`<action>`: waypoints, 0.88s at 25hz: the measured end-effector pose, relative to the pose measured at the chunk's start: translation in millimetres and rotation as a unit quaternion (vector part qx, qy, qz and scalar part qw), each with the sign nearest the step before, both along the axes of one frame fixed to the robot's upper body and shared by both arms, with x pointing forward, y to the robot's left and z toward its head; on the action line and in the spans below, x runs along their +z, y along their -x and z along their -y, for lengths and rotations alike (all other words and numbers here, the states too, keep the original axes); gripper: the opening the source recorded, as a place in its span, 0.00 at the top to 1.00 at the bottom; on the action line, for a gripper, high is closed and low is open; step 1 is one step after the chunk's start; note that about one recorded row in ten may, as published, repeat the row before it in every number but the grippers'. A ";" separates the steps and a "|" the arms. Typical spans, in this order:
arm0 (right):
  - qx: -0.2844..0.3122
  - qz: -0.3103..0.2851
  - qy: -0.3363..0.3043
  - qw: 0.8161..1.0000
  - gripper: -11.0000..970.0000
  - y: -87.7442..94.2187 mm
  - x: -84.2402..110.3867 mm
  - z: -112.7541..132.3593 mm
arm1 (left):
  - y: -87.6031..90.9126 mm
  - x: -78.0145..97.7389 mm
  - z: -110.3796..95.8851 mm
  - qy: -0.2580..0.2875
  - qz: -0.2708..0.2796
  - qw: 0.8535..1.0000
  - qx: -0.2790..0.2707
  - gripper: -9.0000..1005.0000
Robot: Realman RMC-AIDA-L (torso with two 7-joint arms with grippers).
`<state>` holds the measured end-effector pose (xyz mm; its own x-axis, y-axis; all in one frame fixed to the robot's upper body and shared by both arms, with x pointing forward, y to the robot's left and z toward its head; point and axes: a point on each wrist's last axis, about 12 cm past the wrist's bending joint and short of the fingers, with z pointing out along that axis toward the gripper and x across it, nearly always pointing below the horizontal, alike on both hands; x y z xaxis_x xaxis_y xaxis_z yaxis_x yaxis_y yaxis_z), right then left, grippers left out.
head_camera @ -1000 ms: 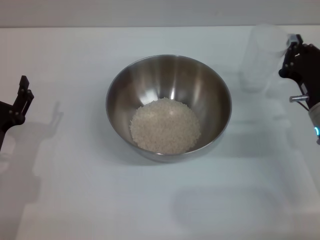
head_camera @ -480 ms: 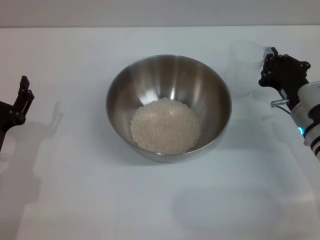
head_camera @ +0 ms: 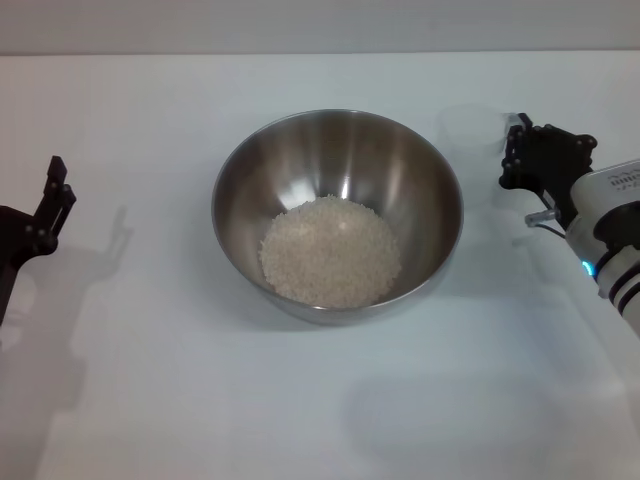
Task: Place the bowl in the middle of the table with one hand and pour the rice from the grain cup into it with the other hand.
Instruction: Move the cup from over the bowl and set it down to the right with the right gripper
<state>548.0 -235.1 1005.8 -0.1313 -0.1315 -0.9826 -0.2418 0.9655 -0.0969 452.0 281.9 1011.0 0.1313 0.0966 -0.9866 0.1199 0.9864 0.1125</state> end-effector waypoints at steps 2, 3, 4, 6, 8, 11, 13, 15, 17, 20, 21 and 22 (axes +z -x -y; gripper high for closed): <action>0.004 -0.003 0.004 1.000 0.95 -1.5 -0.1 -1.3 | 0.0 0.0 0.6 0.000 0.000 1.000 -0.001 0.19; 0.004 -0.003 0.004 1.000 0.95 -1.5 -0.1 -1.3 | 0.0 0.0 0.6 0.000 0.000 1.000 -0.002 0.19; 0.005 -0.004 0.005 1.000 0.95 -1.7 -0.2 -1.5 | -0.1 0.0 0.6 0.000 0.000 1.000 -0.002 0.19; 0.011 -0.004 0.008 1.000 0.95 -1.6 -0.2 -2.8 | -0.1 0.1 0.6 0.000 0.000 1.000 -0.002 0.19; 0.020 -0.003 0.013 1.000 0.95 -1.1 -0.3 -4.8 | 0.1 -0.1 0.7 0.000 0.000 1.000 -0.002 0.19; 0.026 -0.002 0.016 1.000 0.94 -0.7 -0.4 -6.3 | 0.4 -0.2 0.7 0.000 0.000 1.000 -0.002 0.19; 0.027 -0.002 0.016 1.000 0.94 -0.6 -0.5 -6.5 | 0.7 -0.2 0.6 0.000 0.000 1.000 -0.002 0.19; 0.027 -0.003 0.016 1.000 0.94 -0.6 -0.5 -6.5 | 1.1 -0.3 0.4 0.000 0.000 1.000 -0.001 0.19; 0.025 -0.004 0.015 1.000 0.94 0.9 -1.6 -6.0 | 0.4 0.0 0.7 0.000 0.001 1.000 -0.002 0.19; 0.024 -0.006 0.014 1.000 0.79 2.2 -2.5 -5.7 | 0.0 0.2 0.9 0.000 0.001 1.000 -0.002 0.19; 0.023 -0.007 0.014 1.000 0.74 3.2 -3.3 -5.4 | -0.5 0.4 1.1 0.000 0.002 1.000 -0.003 0.19; 0.022 -0.008 0.014 1.000 0.73 4.3 -4.0 -4.9 | -0.9 0.7 1.4 0.000 0.002 1.000 -0.003 0.19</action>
